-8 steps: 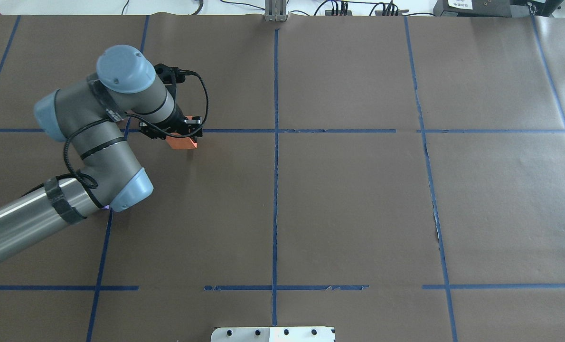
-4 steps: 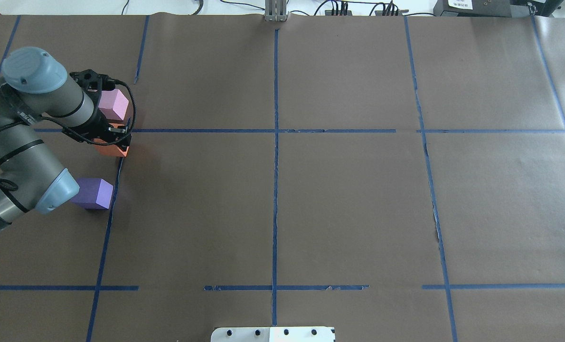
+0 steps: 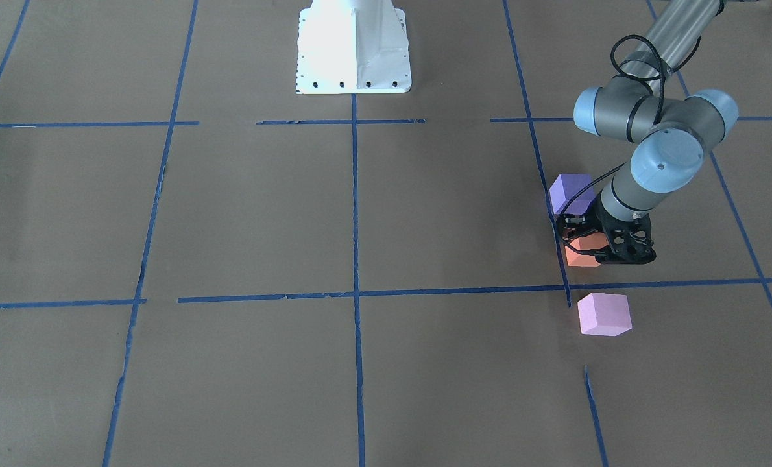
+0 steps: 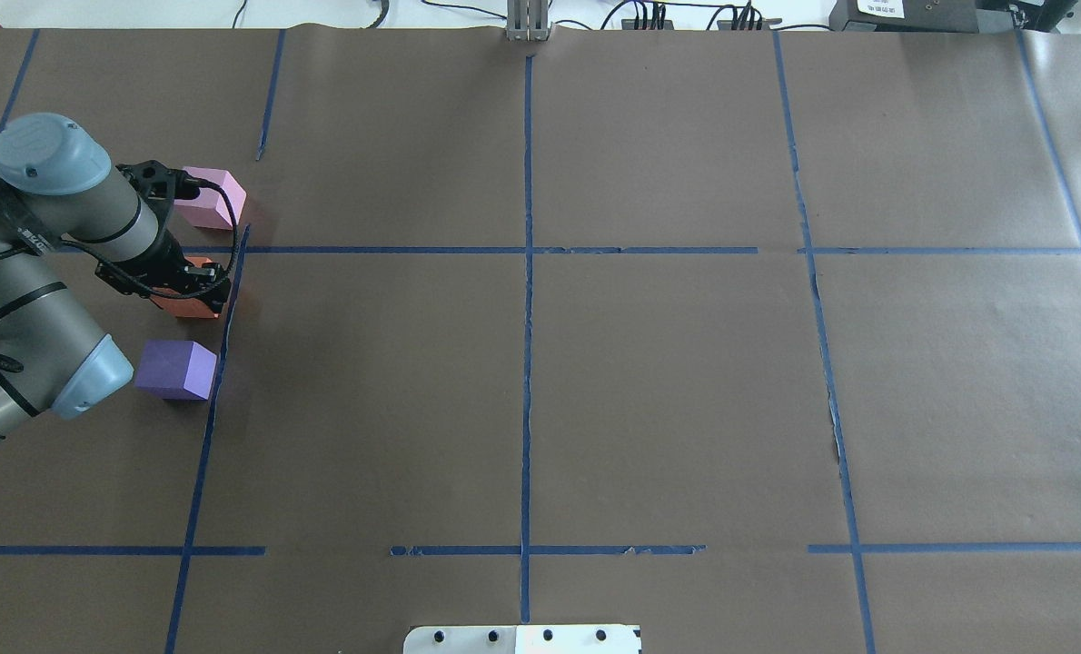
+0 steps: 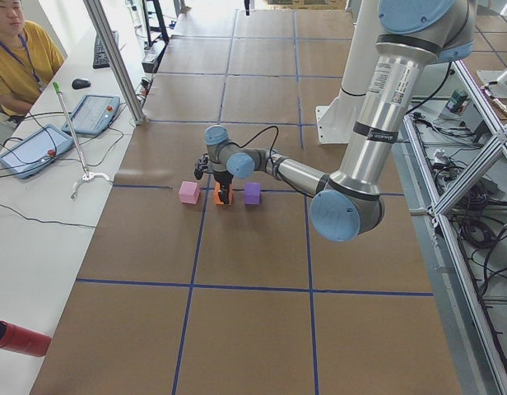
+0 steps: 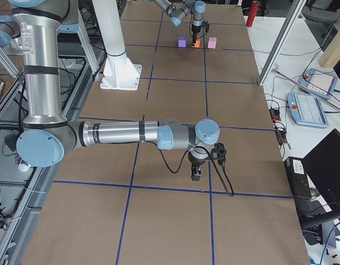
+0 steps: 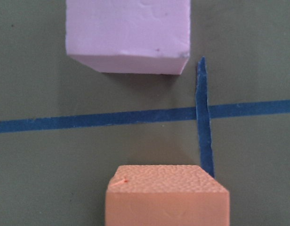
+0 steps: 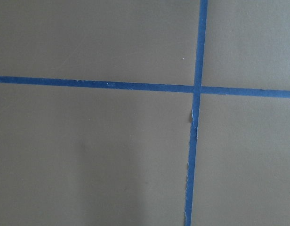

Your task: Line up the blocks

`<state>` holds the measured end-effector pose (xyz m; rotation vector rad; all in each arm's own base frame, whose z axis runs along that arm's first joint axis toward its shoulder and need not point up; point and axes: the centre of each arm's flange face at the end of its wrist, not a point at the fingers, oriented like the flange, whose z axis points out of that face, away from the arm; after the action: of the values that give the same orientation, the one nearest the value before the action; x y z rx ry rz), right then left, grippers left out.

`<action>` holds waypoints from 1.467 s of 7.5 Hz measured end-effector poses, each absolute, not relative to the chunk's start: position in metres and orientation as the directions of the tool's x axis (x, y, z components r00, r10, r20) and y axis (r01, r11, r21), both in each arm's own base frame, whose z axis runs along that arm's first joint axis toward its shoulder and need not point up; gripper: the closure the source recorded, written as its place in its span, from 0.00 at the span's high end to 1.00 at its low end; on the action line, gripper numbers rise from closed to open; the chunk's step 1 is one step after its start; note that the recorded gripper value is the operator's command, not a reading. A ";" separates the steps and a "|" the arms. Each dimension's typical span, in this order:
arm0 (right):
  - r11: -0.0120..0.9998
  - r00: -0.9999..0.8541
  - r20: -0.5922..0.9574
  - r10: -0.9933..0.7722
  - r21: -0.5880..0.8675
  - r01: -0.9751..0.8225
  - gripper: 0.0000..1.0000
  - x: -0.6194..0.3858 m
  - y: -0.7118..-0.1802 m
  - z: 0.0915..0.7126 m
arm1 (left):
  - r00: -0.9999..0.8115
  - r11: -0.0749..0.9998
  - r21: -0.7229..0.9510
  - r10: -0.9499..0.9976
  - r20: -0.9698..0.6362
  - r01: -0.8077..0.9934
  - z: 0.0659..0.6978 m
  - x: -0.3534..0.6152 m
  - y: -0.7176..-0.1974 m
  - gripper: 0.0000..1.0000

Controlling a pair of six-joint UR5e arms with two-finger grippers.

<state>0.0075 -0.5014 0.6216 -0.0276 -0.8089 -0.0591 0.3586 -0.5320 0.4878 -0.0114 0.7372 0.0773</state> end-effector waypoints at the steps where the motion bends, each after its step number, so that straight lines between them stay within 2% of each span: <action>1: 0.998 0.689 0.724 -0.042 -0.002 0.063 1.00 0.007 -0.501 0.621 | 0.735 0.997 0.017 0.064 -0.675 -0.071 0.485 0.357 -0.532 0.99; 3: 0.998 0.689 0.724 -0.043 -0.002 0.063 1.00 0.007 -0.501 0.621 | 0.712 1.000 0.017 0.027 -0.702 -0.022 0.471 0.318 -0.551 0.99; 6: 0.998 0.689 0.724 -0.043 -0.002 0.063 1.00 0.007 -0.501 0.621 | 0.691 0.993 0.088 0.011 -0.723 0.075 0.461 0.206 -0.579 0.99; 9: 0.998 0.689 0.724 -0.042 -0.002 0.063 1.00 0.007 -0.501 0.621 | 0.748 0.964 0.248 0.236 -0.620 -0.099 0.553 0.084 -0.558 1.00; 11: 0.998 0.689 0.724 -0.042 -0.002 0.063 1.00 0.007 -0.501 0.621 | 0.757 0.940 0.269 0.330 -0.564 -0.209 0.615 0.016 -0.536 1.00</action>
<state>0.0074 -0.5014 0.6214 -0.0274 -0.8089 -0.0592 0.0163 -0.5357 0.6146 0.1947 0.6488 0.2954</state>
